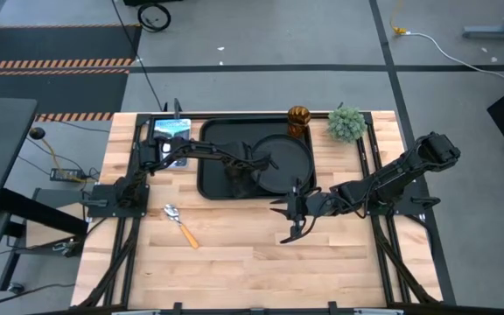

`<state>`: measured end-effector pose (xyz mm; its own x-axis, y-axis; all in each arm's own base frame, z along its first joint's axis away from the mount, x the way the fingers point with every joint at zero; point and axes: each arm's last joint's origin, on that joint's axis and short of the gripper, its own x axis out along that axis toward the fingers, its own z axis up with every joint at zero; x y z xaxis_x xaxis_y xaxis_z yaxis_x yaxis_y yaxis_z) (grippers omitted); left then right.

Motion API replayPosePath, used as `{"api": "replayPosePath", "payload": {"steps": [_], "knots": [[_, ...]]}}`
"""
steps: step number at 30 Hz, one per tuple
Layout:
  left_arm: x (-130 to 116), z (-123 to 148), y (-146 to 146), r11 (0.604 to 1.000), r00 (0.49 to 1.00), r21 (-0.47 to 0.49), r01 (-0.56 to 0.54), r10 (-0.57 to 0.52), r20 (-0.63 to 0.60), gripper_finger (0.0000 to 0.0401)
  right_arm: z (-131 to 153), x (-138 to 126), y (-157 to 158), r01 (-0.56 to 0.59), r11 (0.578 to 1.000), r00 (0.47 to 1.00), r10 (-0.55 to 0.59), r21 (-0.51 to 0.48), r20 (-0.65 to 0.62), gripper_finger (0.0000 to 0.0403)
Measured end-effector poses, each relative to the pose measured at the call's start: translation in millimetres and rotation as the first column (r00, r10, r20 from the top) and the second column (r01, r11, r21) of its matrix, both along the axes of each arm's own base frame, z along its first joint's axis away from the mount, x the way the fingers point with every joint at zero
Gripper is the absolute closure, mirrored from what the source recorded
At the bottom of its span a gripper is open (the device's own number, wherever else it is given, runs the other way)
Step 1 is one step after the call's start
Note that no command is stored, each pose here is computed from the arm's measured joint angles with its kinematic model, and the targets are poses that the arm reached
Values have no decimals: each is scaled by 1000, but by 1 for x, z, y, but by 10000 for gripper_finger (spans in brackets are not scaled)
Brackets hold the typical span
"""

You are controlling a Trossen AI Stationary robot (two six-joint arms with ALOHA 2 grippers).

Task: Pick and place plate/cup/fork/spoon on tray
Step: Put the orange fork on the black tray to the left side of the black plate

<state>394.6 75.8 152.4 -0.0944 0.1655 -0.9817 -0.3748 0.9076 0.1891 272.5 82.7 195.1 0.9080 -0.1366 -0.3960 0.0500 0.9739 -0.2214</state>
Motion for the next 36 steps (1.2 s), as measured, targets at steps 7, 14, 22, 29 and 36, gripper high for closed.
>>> {"api": "replayPosePath", "payload": {"steps": [7, 14, 22, 29, 36], "knots": [[-5, -6, 3, 999, 999, -2, -37, 37, -20, 349, 0, 0, 0, 0, 1000, 1000, 0, 0, 0, 322], [-3, -10, -3, 999, 999, 5, -36, 36, 4, 349, 1, 0, 0, -2, 1000, 1000, 2, -3, 9, 322], [-1, -10, -3, 999, 999, 5, -35, 35, 24, 349, 1, 1, 0, -3, 1000, 1000, 3, -3, 13, 322], [2, -10, -6, 1000, 999, 8, -17, 17, 48, 349, 1, 1, 0, -3, 1000, 1000, 4, -4, 13, 322], [5, -10, -7, 1000, 997, 11, -11, 10, 76, 349, 1, 1, 0, -3, 1000, 1000, 3, -5, 13, 322]]}}
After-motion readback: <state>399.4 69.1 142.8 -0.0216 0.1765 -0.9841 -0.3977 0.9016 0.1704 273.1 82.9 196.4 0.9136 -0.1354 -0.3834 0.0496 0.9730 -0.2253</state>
